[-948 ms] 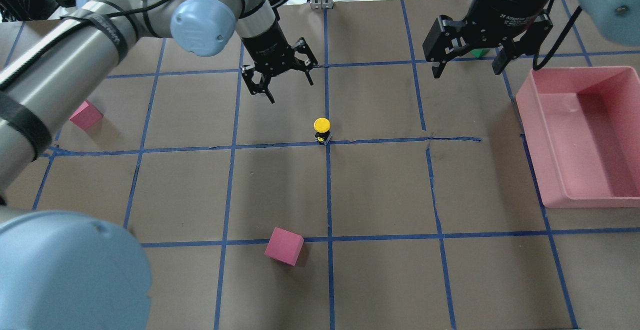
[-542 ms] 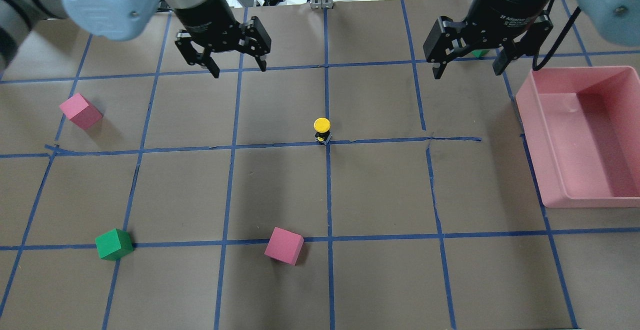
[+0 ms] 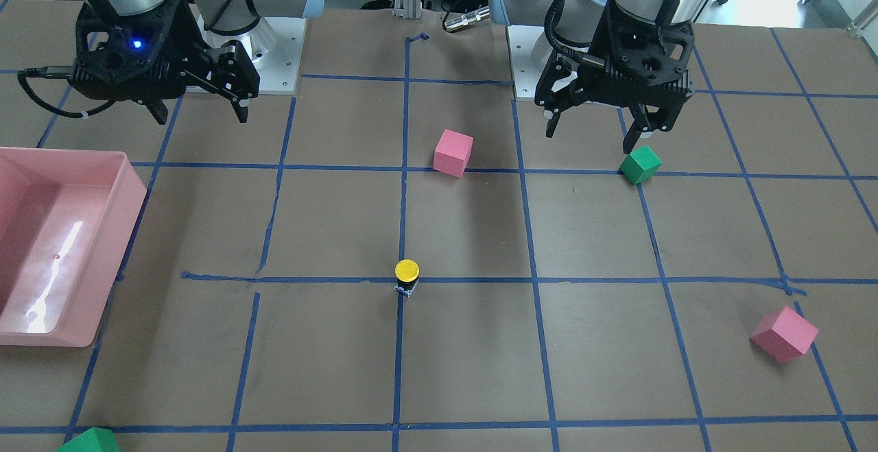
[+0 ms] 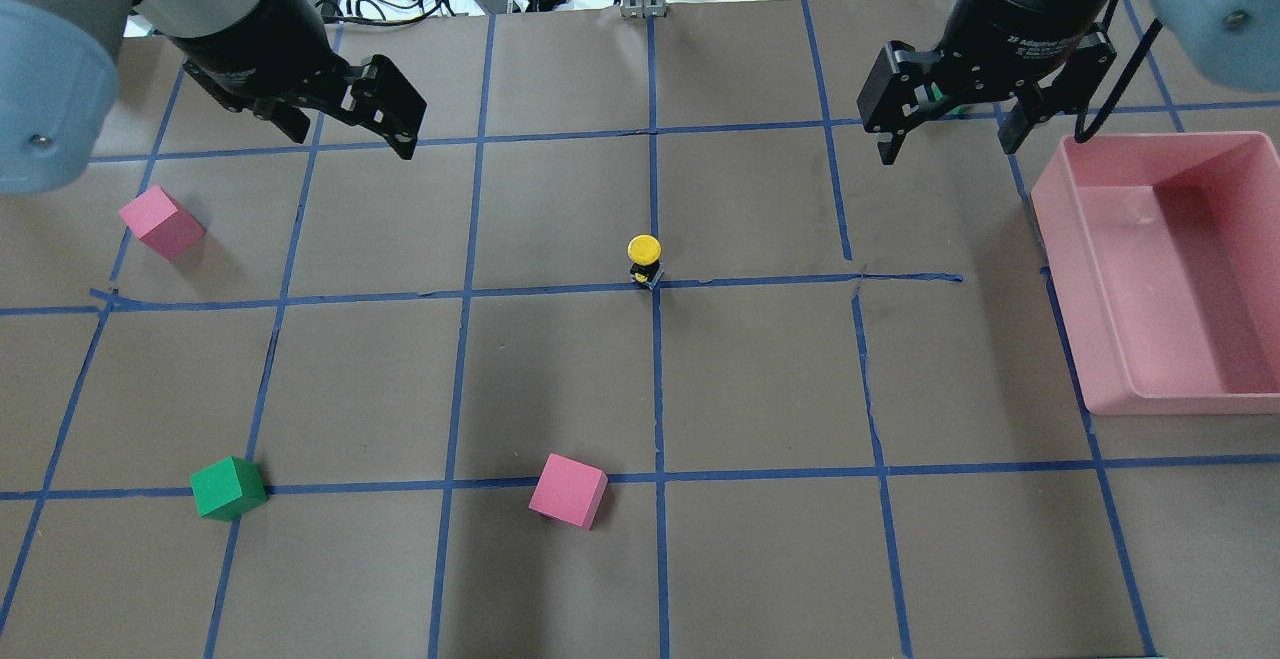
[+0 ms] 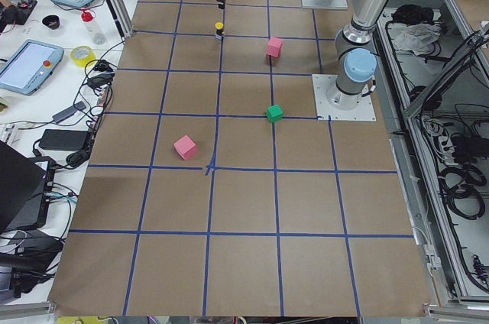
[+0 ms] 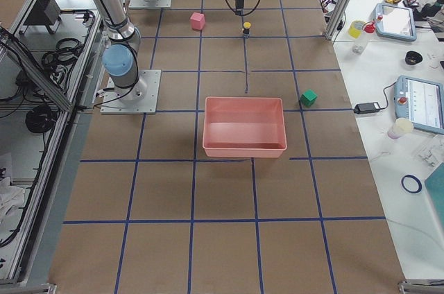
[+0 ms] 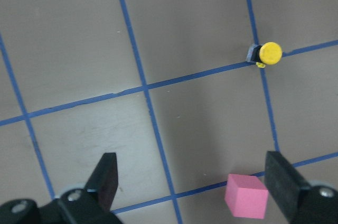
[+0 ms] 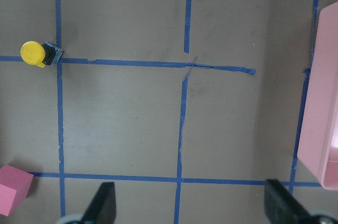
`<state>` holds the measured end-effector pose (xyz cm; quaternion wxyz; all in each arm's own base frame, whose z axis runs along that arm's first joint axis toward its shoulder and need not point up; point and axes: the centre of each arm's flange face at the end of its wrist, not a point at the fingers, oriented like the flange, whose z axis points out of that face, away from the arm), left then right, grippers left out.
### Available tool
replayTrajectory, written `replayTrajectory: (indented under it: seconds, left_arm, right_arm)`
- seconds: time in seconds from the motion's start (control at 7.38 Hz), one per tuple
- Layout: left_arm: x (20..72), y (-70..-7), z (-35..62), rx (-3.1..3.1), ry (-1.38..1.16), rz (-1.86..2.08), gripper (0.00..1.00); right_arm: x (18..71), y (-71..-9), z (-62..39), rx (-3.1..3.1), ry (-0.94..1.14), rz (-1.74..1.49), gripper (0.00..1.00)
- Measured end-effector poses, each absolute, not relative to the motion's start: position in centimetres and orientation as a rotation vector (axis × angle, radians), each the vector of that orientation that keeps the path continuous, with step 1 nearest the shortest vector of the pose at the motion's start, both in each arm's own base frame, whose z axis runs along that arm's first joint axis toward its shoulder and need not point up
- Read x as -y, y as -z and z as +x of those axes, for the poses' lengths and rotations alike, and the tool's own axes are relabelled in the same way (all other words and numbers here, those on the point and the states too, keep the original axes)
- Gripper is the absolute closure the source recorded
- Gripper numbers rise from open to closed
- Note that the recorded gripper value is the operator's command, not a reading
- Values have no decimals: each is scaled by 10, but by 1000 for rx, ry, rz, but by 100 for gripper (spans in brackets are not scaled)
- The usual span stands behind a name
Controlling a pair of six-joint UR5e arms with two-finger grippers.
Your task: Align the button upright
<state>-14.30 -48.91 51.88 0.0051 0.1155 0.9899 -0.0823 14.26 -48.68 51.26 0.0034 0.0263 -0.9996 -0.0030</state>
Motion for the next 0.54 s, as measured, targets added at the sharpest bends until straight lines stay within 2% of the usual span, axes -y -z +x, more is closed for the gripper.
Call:
replayTrajectory:
  seconds: [0.54]
  left_arm:
    - [507, -529, -132, -3027, 484, 259, 0]
  right_arm:
    - [486, -510, 143, 3136, 35, 83, 0]
